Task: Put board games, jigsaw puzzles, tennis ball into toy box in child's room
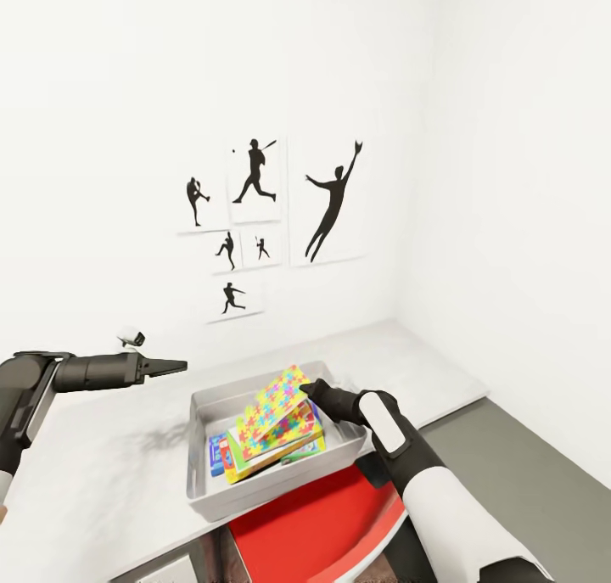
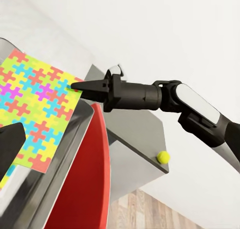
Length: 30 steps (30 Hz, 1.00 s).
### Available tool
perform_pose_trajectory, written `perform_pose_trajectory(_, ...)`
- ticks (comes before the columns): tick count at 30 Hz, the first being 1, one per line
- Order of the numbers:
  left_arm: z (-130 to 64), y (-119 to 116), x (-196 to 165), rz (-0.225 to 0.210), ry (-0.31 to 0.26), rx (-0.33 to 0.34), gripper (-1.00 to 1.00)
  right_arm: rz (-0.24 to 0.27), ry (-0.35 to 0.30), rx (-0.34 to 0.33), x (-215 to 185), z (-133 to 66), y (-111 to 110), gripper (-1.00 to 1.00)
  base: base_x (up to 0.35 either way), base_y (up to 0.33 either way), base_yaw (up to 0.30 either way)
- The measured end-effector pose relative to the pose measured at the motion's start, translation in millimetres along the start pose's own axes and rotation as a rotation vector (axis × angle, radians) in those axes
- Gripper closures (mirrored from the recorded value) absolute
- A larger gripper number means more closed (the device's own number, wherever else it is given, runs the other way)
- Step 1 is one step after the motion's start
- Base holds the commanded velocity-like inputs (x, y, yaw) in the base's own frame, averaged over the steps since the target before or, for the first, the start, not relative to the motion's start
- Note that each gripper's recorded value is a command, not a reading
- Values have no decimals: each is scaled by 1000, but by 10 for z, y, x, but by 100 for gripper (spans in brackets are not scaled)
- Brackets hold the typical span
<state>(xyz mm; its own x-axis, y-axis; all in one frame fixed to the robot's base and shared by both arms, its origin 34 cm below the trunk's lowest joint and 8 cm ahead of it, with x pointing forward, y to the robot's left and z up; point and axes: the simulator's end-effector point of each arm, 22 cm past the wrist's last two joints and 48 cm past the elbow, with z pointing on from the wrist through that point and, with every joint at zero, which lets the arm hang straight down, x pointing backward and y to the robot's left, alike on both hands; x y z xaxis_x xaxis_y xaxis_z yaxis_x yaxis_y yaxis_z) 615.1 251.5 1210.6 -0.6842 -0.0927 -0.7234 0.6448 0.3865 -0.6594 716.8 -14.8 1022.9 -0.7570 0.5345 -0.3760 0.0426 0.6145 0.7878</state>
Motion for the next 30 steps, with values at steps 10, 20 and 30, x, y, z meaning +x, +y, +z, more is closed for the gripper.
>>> perform_pose_trajectory(10, 27, 75, 35, -15, 6, -2, -100, 0, 5, 0, -57, 41, 17, 100, 0, 0, 0)
perform_pose_trajectory(20, 55, 150, 72, -20, 12, -3, -100, -3, -1, -11, -160, 80, 79, 100, 0, 0, 0)
perform_pose_trajectory(30, 77, 226, 110, -34, 17, -5, -100, -1, 3, -8, -181, 127, 54, 100, 0, 0, 0)
